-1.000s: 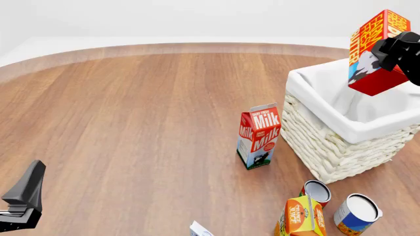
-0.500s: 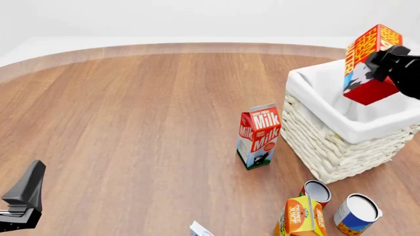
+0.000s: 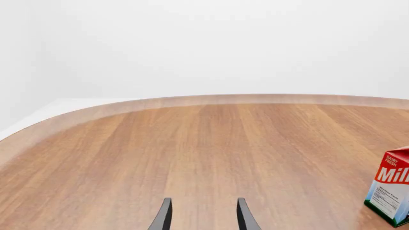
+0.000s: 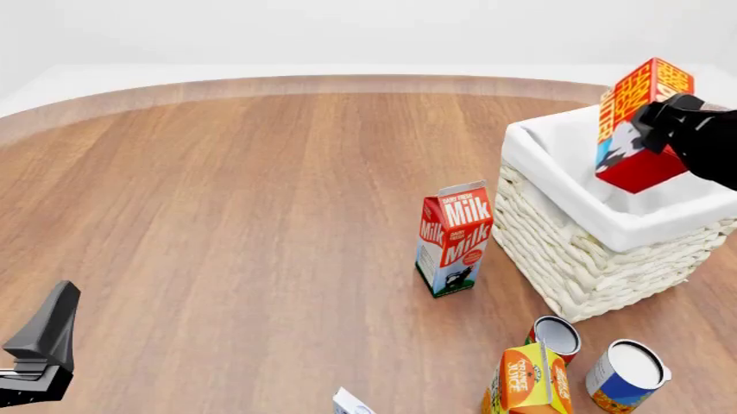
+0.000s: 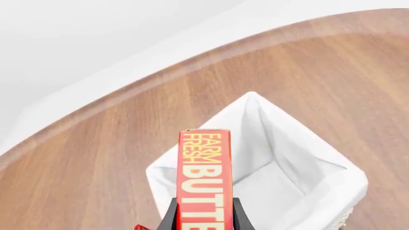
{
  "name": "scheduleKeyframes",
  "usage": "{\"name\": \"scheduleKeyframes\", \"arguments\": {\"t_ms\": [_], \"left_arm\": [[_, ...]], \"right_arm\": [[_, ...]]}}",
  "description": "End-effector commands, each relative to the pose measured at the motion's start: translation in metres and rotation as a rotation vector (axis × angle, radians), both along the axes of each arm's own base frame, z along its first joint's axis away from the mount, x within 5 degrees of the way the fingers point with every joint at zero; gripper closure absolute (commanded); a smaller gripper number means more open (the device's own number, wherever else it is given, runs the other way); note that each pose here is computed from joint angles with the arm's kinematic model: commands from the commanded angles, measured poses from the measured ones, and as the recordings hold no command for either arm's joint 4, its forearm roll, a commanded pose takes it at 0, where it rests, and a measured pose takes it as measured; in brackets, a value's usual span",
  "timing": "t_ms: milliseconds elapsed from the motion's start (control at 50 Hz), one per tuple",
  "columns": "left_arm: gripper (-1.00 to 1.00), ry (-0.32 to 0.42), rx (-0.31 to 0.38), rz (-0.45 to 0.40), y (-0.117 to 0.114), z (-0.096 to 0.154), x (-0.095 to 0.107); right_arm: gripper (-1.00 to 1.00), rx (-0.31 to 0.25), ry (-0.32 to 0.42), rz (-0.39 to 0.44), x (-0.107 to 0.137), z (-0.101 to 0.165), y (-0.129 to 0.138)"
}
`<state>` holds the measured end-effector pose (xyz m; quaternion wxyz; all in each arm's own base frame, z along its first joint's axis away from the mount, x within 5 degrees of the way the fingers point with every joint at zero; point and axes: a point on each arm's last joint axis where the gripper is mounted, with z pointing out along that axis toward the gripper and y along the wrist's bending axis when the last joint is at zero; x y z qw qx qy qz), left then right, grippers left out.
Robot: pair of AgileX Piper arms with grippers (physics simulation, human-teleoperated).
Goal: Pick up the cream cheese box and the butter, and put them in the basket.
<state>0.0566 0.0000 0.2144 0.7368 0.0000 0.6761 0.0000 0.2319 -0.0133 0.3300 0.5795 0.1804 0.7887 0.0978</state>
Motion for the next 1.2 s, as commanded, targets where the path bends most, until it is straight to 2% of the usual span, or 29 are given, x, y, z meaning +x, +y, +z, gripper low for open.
{"name": "scheduleKeyframes", "arguments": {"t_ms": [20,520,700,800,960,1020,1200], "left_arm": [[-1.0,0.0,0.0,0.0,0.0,0.0,0.0],[-1.0,0.0,0.0,0.0,0.0,0.0,0.0],[-1.0,0.0,0.0,0.0,0.0,0.0,0.0],[-1.0,0.0,0.0,0.0,0.0,0.0,0.0],[-1.0,0.0,0.0,0.0,0.0,0.0,0.0],[-1.0,0.0,0.0,0.0,0.0,0.0,0.0],[-1.0,0.0,0.0,0.0,0.0,0.0,0.0]], "right_arm": [[1.0,0.02,-0.026,-0.01,0.0,0.003,-0.001],[1.0,0.013,-0.012,-0.002,0.004,-0.002,0.0],[1.0,0.013,-0.014,-0.005,0.002,0.006,0.0],[1.0,0.014,-0.011,-0.006,0.004,-0.003,-0.001],[1.0,0.016,-0.011,-0.006,0.004,0.004,-0.001],[1.0,0.017,-0.008,-0.007,0.005,-0.005,-0.001],[1.0,0.018,-0.008,-0.01,0.005,-0.006,-0.001]]}}
